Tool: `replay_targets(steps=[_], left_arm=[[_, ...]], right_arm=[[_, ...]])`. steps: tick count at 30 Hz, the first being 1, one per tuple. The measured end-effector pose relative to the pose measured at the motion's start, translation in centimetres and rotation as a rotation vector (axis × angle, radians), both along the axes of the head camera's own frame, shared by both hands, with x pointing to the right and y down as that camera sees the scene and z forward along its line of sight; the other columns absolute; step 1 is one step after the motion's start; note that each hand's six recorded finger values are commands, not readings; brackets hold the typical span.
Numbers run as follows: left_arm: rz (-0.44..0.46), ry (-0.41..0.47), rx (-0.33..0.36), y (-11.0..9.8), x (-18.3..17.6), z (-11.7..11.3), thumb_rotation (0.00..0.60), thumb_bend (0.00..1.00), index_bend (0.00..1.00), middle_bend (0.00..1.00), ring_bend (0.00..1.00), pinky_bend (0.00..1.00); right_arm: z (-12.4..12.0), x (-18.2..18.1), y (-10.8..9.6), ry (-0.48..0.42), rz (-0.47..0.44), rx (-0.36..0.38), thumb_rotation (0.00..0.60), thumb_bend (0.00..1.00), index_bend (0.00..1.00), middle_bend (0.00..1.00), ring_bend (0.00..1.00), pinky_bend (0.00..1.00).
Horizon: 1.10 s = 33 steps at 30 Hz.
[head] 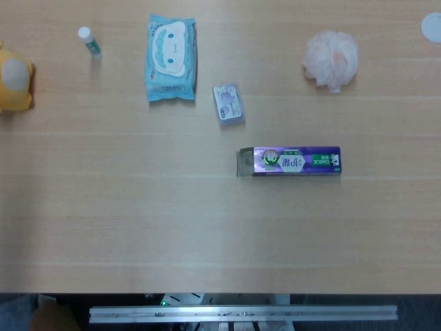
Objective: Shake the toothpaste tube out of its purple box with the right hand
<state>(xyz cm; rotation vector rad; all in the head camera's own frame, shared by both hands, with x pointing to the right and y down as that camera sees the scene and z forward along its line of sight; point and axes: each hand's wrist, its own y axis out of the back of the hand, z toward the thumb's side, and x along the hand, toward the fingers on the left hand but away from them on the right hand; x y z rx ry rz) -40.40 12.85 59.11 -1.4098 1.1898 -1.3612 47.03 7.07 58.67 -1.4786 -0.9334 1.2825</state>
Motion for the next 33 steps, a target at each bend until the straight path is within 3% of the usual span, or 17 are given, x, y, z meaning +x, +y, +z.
replay_targets(steps=[8, 21, 33], left_arm=[[0.012, 0.007, -0.014, 0.0, 0.6, 0.2, 0.600, 0.25, 0.07, 0.09, 0.16, 0.17], [0.006, 0.008, -0.006, 0.8, 0.5, -0.7, 0.600, 0.25, 0.07, 0.09, 0.16, 0.17], [-0.006, 0.016, -0.012, 1.2, 0.1, -0.5, 0.600, 0.25, 0.07, 0.09, 0.16, 0.17]], right_arm=[[1.8, -3.3, -1.1, -0.042, -0.103, -0.081, 0.600, 0.02, 0.21, 0.33, 0.29, 0.42], [8.4, -12.3, -3.7, -0.036, -0.316, -0.322, 0.600, 0.00, 0.21, 0.29, 0.25, 0.42], [14.0, -16.4, -4.4, 0.042, -0.375, -0.395, 0.600, 0.00, 0.22, 0.29, 0.25, 0.42]])
